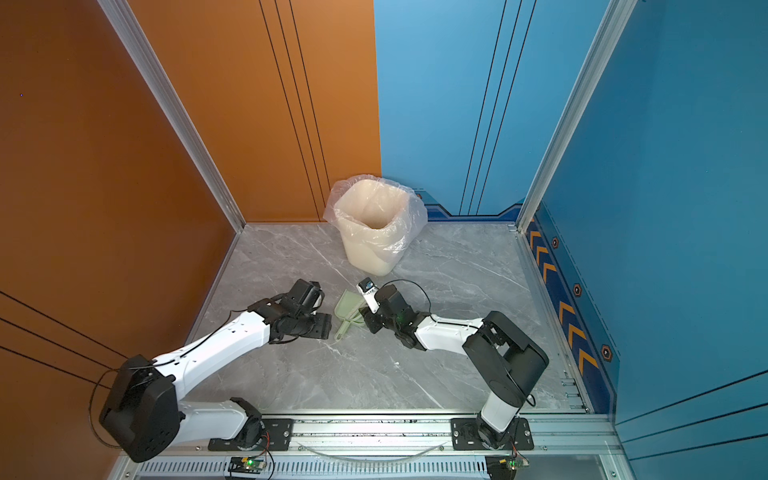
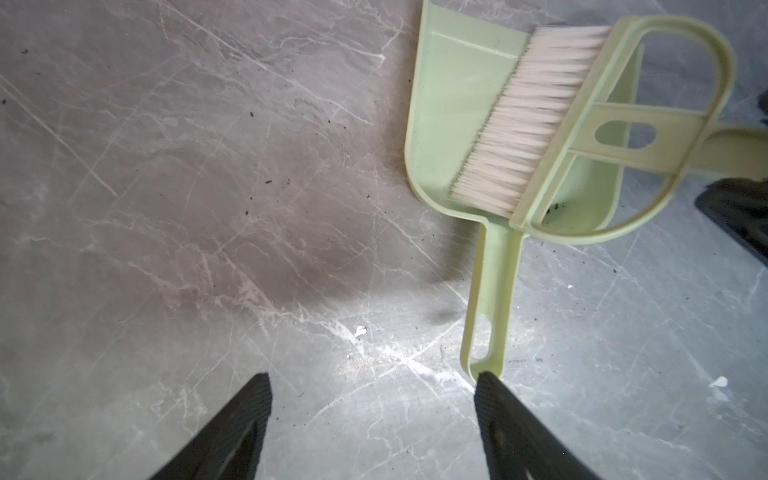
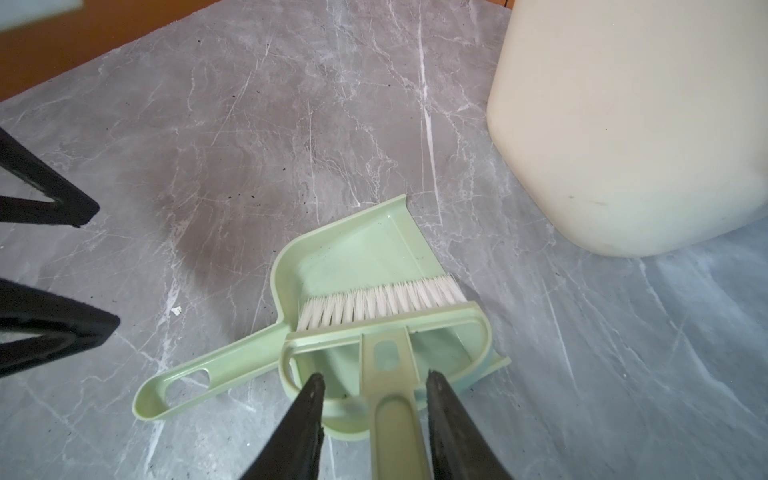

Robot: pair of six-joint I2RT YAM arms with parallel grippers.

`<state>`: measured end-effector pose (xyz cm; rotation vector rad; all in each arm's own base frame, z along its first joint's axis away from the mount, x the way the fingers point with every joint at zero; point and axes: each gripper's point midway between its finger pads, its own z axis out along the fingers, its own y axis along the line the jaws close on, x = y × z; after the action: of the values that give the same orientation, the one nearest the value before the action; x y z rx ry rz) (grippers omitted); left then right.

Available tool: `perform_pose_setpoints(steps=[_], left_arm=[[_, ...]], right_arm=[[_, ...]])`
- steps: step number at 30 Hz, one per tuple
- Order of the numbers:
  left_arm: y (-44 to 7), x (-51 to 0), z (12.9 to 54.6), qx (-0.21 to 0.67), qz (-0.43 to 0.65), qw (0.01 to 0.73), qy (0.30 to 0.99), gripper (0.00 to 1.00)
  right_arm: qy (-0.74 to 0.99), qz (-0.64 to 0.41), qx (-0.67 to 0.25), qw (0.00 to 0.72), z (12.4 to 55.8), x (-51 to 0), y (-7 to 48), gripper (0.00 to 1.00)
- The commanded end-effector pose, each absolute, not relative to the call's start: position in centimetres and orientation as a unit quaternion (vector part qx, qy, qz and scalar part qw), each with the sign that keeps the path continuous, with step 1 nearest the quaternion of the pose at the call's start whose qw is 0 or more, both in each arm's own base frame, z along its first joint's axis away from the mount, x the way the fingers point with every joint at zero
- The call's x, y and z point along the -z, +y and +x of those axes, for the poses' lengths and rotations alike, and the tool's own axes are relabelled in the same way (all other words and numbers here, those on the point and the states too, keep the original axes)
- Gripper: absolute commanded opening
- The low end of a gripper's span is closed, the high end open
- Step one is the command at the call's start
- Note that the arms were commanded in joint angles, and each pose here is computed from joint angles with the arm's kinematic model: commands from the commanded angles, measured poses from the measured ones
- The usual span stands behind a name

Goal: Sweep away the paper scraps from the table
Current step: 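Lay the green brush onto the dustpan with the right gripper, then open the right gripper and lift both grippers away from the dustpan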

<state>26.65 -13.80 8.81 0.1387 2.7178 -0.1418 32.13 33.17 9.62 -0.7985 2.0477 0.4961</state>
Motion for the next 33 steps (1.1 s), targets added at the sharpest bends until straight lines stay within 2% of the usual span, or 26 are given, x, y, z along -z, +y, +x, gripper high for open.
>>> perform_pose_setpoints(steps=[1, 16, 30, 31, 33], left_arm=[[-13.6, -8.0, 26.2, 0.053, 0.047, 0.191, 0.979, 0.79], [-13.6, -7.8, 26.2, 0.052, 0.049, 0.189, 0.979, 0.81], [-12.9, -8.8, 26.9, 0.04, 0.038, 0.215, 0.975, 0.85], [-12.8, -8.9, 26.9, 0.04, 0.036, 0.218, 0.974, 0.91], [-12.6, -9.2, 27.0, 0.039, 0.033, 0.224, 0.973, 0.94]], right_arm=[[0.826, -0.321, -0.182, 0.426, 32.1, -9.4, 32.9, 0.44], [0.829, -0.32, -0.169, 0.427, 32.2, -9.4, 32.3, 0.48], [0.824, -0.3, -0.147, 0.457, 32.8, -12.6, 29.5, 0.48], [0.824, -0.297, -0.147, 0.46, 32.8, -12.9, 29.1, 0.49], [0.823, -0.288, -0.147, 0.466, 32.9, -13.7, 28.1, 0.48]])
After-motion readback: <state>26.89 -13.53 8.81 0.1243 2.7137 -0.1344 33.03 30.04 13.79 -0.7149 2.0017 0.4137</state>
